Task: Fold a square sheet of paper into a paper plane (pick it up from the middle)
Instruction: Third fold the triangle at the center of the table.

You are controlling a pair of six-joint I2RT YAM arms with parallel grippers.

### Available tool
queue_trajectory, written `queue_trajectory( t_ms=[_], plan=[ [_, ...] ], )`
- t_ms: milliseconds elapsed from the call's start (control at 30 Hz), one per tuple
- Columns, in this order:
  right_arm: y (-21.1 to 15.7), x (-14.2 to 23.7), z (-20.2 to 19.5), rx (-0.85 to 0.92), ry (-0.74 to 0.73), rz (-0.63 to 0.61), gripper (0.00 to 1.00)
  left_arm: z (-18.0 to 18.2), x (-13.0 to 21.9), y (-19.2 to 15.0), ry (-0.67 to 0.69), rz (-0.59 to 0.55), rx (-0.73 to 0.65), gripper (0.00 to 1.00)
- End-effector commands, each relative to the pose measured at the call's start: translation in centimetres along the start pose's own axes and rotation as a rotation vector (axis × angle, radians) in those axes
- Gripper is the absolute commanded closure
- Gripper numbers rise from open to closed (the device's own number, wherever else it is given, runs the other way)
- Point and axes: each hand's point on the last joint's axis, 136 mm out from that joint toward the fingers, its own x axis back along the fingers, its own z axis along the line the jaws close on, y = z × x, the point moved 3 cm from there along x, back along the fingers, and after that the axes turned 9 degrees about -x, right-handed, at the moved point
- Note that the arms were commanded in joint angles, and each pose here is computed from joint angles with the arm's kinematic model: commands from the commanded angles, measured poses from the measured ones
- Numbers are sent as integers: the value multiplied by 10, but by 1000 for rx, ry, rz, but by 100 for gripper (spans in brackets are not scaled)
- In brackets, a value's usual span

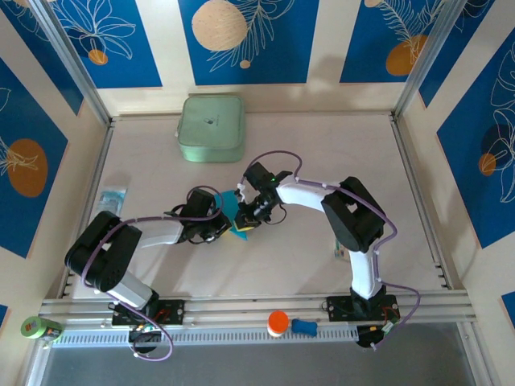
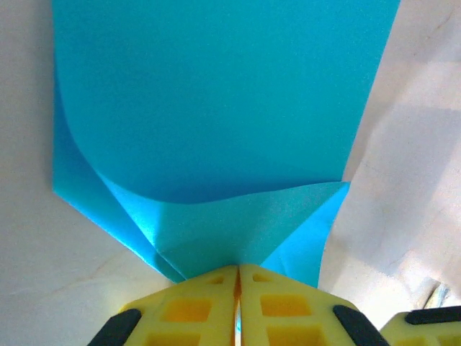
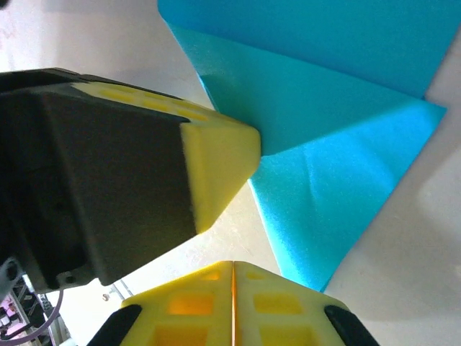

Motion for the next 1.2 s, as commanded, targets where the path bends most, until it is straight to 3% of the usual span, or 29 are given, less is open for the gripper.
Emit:
queue_trajectory(
  t_ms=[0,300,667,967,1167],
  plan=[
    [-14,-12,-11,-20,-46,55,92,26,-5,-11,106,25,14,89],
    [-20,-26,-33,-50,-116,86,93,39,-6,-15,167,44,38,90],
    [-46,-18,-53,-67,-156,120,94,47,-8,-17,197,70,42,90],
    [-29,22,-24,13,-49,-42,96,16,-13,-3,101,81,-89,90],
    [-6,22,-16,11,-51,-110,96,4,-17,6,68,79,-170,90]
  ],
)
